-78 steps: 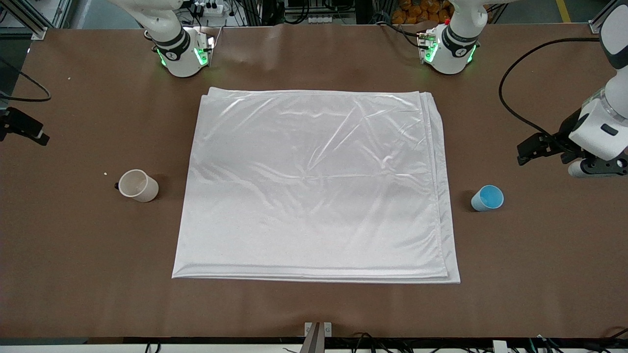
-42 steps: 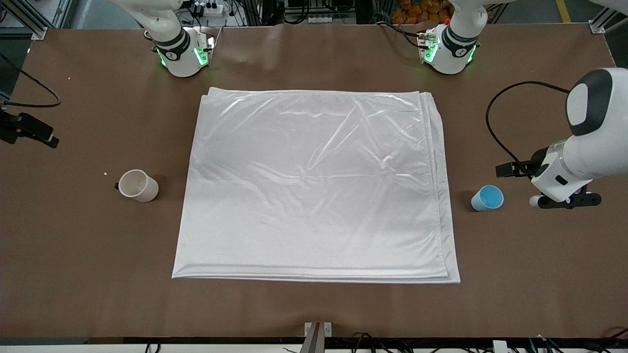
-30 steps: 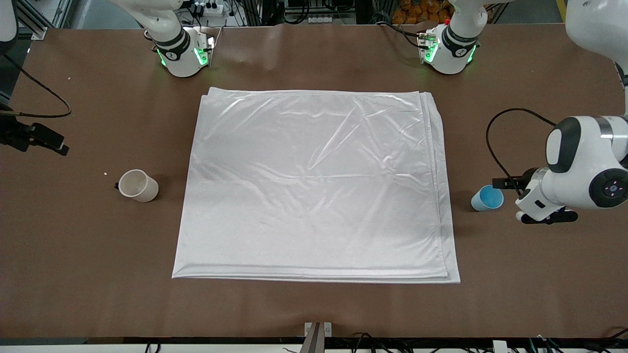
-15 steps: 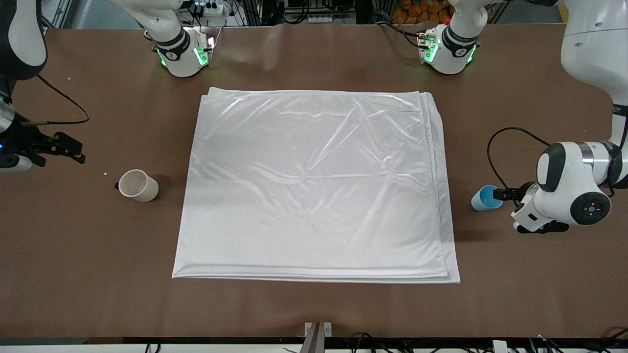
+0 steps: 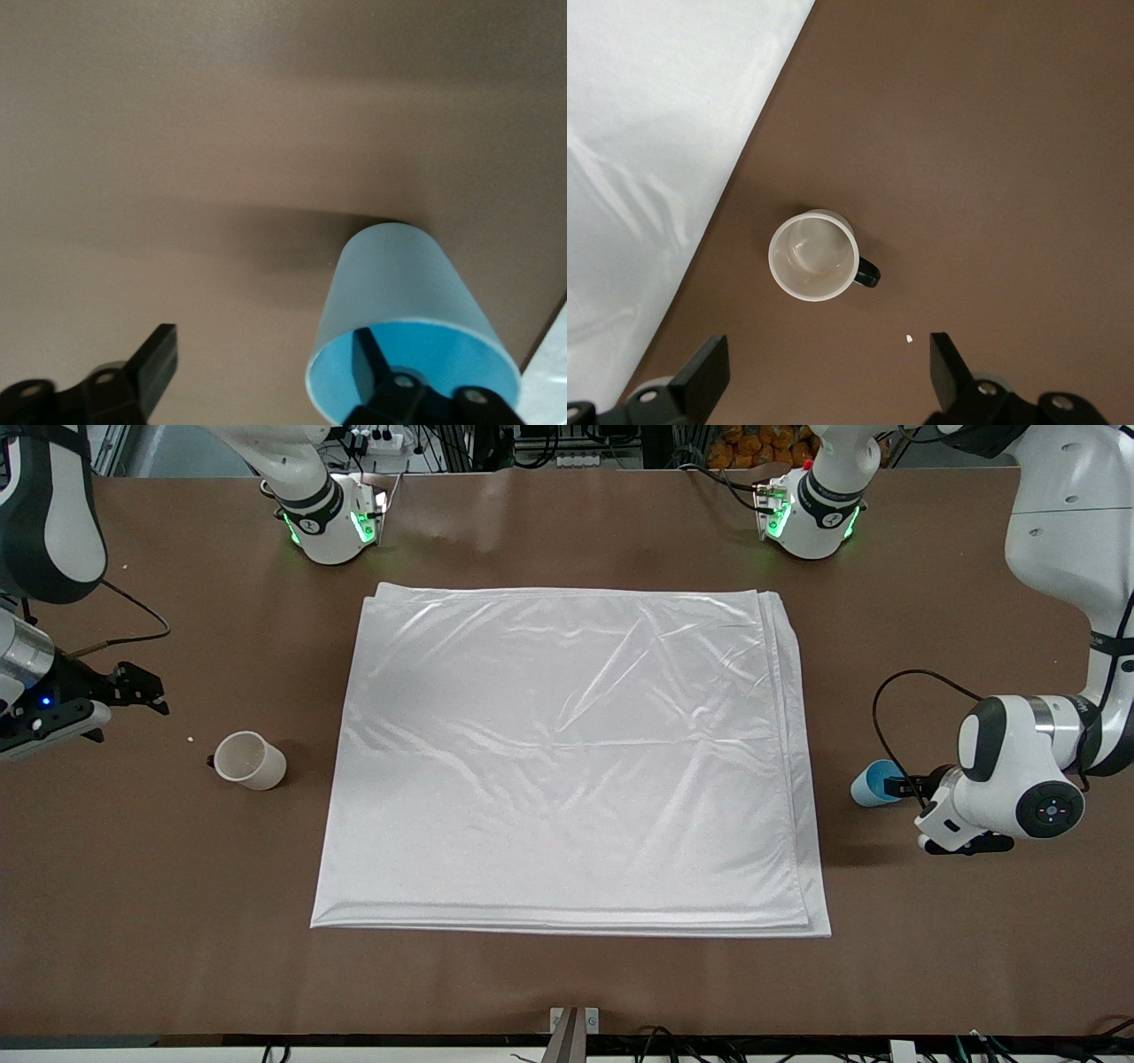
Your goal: Place blue cup into white mug on cloth
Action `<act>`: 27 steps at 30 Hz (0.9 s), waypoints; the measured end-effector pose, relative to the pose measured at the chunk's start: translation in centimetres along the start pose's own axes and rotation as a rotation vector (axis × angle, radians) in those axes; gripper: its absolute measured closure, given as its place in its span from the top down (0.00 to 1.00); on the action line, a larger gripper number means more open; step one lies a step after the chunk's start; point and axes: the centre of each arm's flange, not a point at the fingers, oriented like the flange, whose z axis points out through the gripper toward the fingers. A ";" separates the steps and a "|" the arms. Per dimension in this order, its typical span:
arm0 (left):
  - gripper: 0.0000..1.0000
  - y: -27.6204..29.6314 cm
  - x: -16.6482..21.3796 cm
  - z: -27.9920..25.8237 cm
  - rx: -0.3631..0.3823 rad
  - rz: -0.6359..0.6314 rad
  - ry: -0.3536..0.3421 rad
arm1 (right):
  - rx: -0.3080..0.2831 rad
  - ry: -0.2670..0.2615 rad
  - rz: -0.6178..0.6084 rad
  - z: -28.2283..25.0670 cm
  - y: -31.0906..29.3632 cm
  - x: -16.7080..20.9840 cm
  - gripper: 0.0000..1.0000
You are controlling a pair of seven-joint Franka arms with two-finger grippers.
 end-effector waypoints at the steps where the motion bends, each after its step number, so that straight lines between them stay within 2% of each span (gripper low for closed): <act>1: 0.81 0.2 0.1 0.2 0.000 -0.008 -0.002 | 0.003 -0.003 -0.021 0.5 0.3 -0.1 1.00; 7: 0.52 1.4 0.3 1.1 0.001 -0.055 -0.008 | 0.016 -0.014 -0.174 3.5 1.5 0.2 1.00; 8: 0.43 1.8 0.3 1.1 0.002 -0.060 -0.009 | 0.017 -0.014 -0.202 3.9 1.6 0.3 1.00; 9: 0.38 2.1 0.3 1.2 0.004 -0.065 -0.009 | 0.017 -0.014 -0.231 4.3 1.7 0.4 1.00; 17: 0.05 4.9 0.3 0.4 0.014 -0.118 0.006 | 0.043 -0.042 -0.427 7.6 2.6 0.5 1.00; 22: 0.05 5.9 0.4 -0.9 0.015 -0.118 0.030 | 0.062 -0.076 -0.565 10.0 3.3 0.2 1.00; 27: 0.05 6.1 0.1 -3.8 0.011 -0.117 0.060 | 0.056 -0.089 -0.695 12.0 3.9 0.3 1.00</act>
